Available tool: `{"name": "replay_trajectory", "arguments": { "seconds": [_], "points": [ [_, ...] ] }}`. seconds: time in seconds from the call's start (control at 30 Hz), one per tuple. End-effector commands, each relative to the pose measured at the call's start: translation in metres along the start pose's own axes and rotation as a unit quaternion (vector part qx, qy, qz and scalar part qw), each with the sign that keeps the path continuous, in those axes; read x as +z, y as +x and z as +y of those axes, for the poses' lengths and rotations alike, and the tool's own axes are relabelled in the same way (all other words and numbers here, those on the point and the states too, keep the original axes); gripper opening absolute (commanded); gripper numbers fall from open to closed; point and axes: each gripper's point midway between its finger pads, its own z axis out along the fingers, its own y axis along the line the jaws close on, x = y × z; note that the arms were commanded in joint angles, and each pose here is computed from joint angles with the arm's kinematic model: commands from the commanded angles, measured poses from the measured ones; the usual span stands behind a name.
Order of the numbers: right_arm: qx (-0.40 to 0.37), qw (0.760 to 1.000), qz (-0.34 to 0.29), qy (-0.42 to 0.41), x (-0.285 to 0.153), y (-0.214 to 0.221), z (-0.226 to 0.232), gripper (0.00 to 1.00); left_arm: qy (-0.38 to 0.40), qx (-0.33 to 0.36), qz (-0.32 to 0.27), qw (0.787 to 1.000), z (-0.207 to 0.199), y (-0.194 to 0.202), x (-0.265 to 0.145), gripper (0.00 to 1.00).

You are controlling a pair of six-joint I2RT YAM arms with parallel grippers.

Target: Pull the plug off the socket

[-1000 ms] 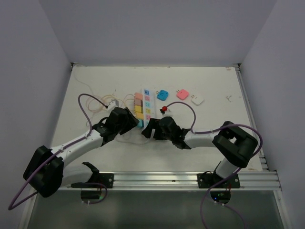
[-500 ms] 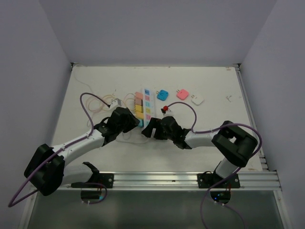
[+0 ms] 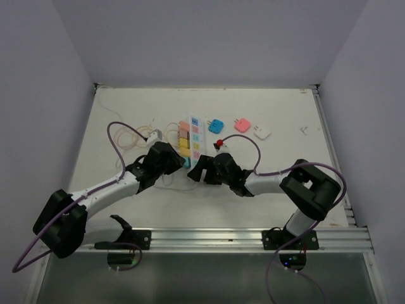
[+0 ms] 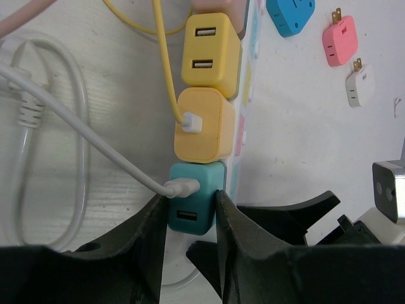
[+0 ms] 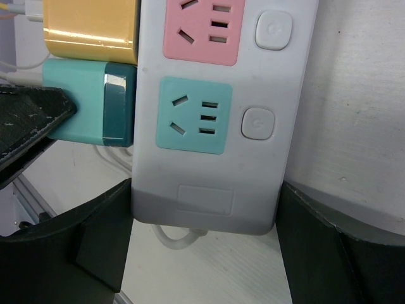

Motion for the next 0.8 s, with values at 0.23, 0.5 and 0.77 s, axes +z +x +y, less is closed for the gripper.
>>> {"name": "replay_trajectory", "arguments": {
  "seconds": [0.23,0.5,0.77],
  "points": [
    [-0.012,0.995,0.061,0.077,-0.003,0.029,-0.038,0.00,0.021,0.012,-0.023,0.999,-0.007,-0.007,-0.002,0.00],
    [0.001,0.993,0.071,0.097,-0.006,0.034,-0.053,0.00,0.058,-0.014,-0.069,0.996,-0.015,-0.025,-0.016,0.00],
    [0.004,0.989,0.069,0.129,-0.009,0.033,-0.067,0.00,0.077,-0.033,-0.080,0.993,-0.013,-0.036,-0.021,0.00]
  ]
}}
